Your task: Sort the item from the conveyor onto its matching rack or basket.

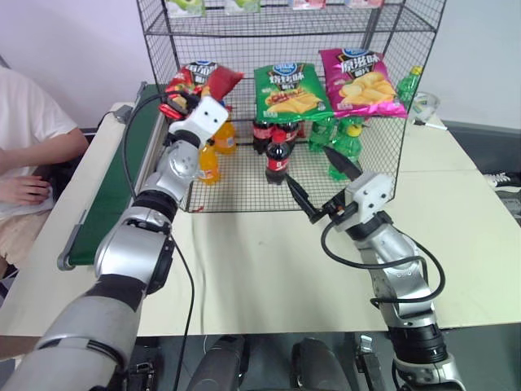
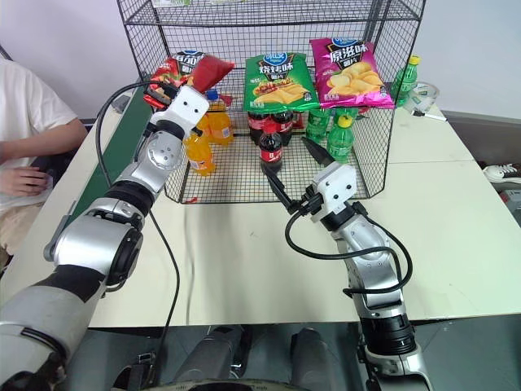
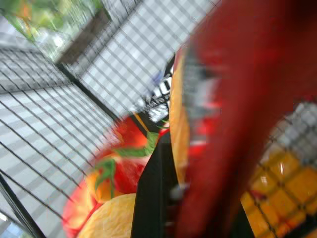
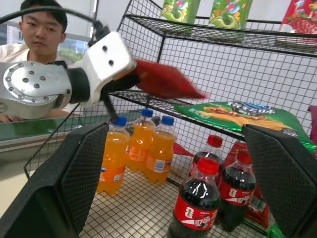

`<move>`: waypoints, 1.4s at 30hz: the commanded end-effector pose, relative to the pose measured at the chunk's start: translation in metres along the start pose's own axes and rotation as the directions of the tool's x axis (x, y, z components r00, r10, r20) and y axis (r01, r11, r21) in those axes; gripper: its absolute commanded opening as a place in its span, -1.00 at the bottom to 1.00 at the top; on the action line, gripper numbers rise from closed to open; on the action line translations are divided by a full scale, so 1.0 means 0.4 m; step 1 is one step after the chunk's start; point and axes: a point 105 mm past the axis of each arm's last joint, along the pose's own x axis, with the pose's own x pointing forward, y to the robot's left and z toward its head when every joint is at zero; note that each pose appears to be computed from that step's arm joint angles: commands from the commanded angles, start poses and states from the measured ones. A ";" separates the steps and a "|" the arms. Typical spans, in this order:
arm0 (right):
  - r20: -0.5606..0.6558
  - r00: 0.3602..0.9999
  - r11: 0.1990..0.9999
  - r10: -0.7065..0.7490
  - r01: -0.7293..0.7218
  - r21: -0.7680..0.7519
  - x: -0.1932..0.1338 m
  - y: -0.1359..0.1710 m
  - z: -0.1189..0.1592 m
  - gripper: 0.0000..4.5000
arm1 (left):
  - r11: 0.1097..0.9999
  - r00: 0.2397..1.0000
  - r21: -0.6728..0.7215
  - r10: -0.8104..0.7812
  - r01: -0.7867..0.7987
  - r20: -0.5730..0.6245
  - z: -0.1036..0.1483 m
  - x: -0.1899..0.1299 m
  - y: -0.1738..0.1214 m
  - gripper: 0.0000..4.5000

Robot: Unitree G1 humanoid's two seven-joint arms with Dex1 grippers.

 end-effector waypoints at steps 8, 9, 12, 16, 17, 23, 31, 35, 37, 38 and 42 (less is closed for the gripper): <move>0.040 0.999 1.000 0.027 -0.027 -0.005 -0.001 0.011 0.027 1.00 | 0.959 0.994 0.260 0.101 -0.109 0.044 0.024 0.026 0.060 -0.99; 0.039 0.999 1.000 0.026 -0.026 -0.003 -0.002 0.010 0.027 1.00 | 0.953 0.994 0.285 0.100 -0.106 0.034 0.018 0.026 0.062 -0.99; 0.037 0.999 1.000 0.026 -0.026 -0.001 -0.003 0.008 0.026 1.00 | 0.948 0.994 0.300 0.105 -0.104 0.011 0.004 0.023 0.063 -0.99; 0.040 0.999 1.000 0.023 -0.024 0.008 -0.003 0.007 0.026 1.00 | 0.952 0.996 0.294 0.091 -0.082 -0.016 0.000 0.024 0.046 -0.99; 0.040 0.999 1.000 0.022 -0.023 0.009 -0.002 0.007 0.026 1.00 | 0.959 0.996 0.274 0.087 -0.078 -0.021 0.003 0.026 0.041 -0.99; 0.042 0.999 1.000 0.012 -0.013 0.008 -0.001 0.003 0.029 1.00 | 0.995 0.997 0.091 0.049 -0.044 -0.054 0.016 0.033 0.019 -0.99; 0.039 0.999 1.000 0.015 -0.015 0.010 -0.003 0.006 0.027 1.00 | 0.989 0.997 0.119 0.083 -0.083 0.007 0.030 0.030 0.038 0.57; 0.048 0.999 1.000 0.010 -0.011 0.018 -0.004 0.004 0.030 1.00 | 0.994 0.996 0.065 0.082 -0.083 0.030 0.037 0.023 0.044 0.57; 0.050 0.999 1.000 0.016 -0.017 0.019 -0.004 0.006 0.030 1.00 | 0.996 0.997 0.051 0.070 -0.072 0.044 0.036 0.011 0.040 0.57; 0.051 0.999 1.000 0.015 -0.016 0.022 -0.002 0.006 0.030 1.00 | 0.997 0.996 0.042 0.061 -0.064 0.059 0.037 0.001 0.036 0.57; 0.053 0.998 0.999 0.015 -0.017 0.027 -0.001 0.006 0.028 1.00 | 0.998 0.995 0.049 0.039 -0.044 0.093 0.047 -0.030 0.033 0.57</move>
